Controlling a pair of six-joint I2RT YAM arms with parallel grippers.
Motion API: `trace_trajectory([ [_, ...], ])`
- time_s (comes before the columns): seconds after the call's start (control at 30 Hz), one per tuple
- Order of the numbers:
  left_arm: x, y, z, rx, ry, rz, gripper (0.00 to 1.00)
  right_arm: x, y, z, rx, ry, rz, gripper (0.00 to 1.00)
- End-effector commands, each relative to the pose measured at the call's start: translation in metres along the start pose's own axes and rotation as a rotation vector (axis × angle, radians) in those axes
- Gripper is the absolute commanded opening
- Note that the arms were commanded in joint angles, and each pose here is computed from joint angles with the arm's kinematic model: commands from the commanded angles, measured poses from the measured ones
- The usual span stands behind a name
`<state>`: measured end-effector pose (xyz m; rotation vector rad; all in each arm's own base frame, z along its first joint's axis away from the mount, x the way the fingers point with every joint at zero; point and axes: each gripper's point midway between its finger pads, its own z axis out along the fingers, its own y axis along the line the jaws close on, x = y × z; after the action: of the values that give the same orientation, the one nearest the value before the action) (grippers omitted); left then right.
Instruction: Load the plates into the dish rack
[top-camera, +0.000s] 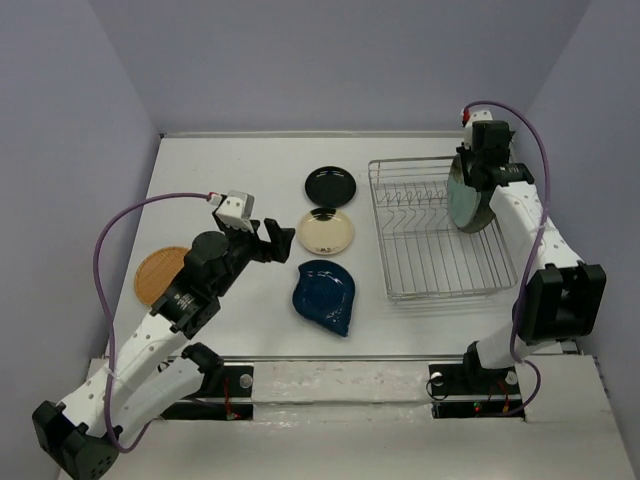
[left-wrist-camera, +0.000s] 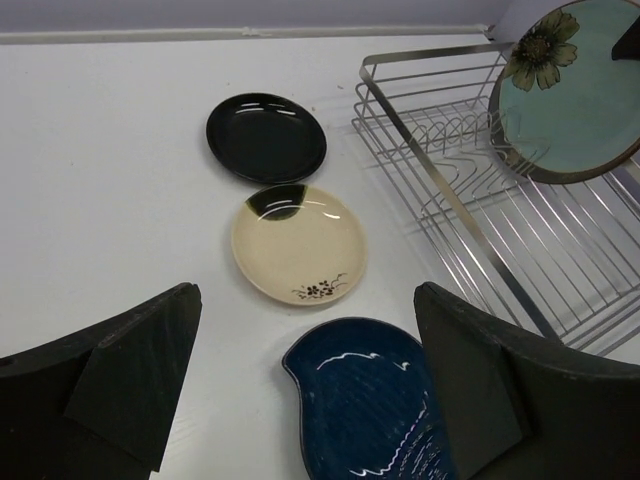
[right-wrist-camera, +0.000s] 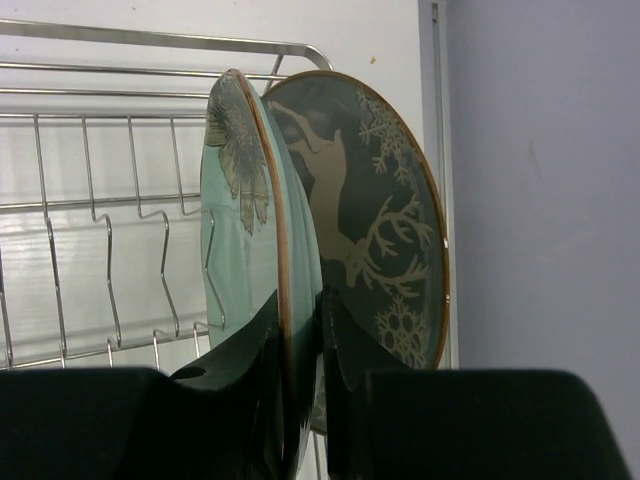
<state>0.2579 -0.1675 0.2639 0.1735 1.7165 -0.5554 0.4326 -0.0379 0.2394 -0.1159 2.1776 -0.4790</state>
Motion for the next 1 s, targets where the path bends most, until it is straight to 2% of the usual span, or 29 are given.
trace_trajectory([
  [0.0,-0.002,-0.01,0.009,0.034,0.029,0.001,0.99,-0.034,-0.001,0.003,-0.004,-0.137,0.079,0.07],
  [0.07,0.016,-0.012,0.018,0.043,0.107,-0.002,0.99,-0.03,0.006,0.007,-0.024,-0.135,0.105,0.07],
  [0.2,0.029,-0.021,0.027,0.078,0.178,-0.047,0.99,-0.013,0.009,0.018,-0.026,-0.112,0.159,0.07],
  [0.3,0.04,-0.016,0.033,0.055,0.234,-0.071,0.99,-0.009,0.012,0.02,-0.03,-0.108,0.183,0.11],
  [0.37,0.049,-0.012,0.039,0.04,0.276,-0.083,0.99,-0.006,0.01,0.021,-0.009,-0.098,0.205,0.24],
  [0.43,0.052,-0.012,0.043,0.044,0.295,-0.108,0.99,-0.005,0.008,0.02,0.004,-0.094,0.22,0.48],
  [0.47,0.056,-0.01,0.047,0.044,0.311,-0.124,0.99,-0.006,0.004,0.017,0.019,-0.099,0.24,0.67],
  [0.53,0.055,-0.002,0.052,0.018,0.307,-0.157,0.99,-0.008,-0.001,0.011,0.037,-0.108,0.266,0.82],
  [0.63,0.06,0.008,0.059,-0.006,0.319,-0.207,0.94,-0.019,-0.01,-0.007,0.043,-0.14,0.315,0.9],
  [0.73,0.067,0.018,0.072,-0.02,0.317,-0.285,0.85,-0.039,-0.003,-0.034,-0.056,-0.206,0.415,0.94],
  [0.8,0.079,0.035,0.081,-0.075,0.342,-0.34,0.82,-0.048,-0.002,-0.049,-0.093,-0.245,0.456,0.95],
  [0.87,0.085,0.043,0.089,-0.09,0.341,-0.417,0.73,-0.058,0.005,-0.071,-0.179,-0.301,0.493,0.97],
  [0.97,0.094,0.057,0.102,-0.144,0.34,-0.448,0.64,-0.063,0.012,-0.098,-0.262,-0.381,0.547,0.97],
])
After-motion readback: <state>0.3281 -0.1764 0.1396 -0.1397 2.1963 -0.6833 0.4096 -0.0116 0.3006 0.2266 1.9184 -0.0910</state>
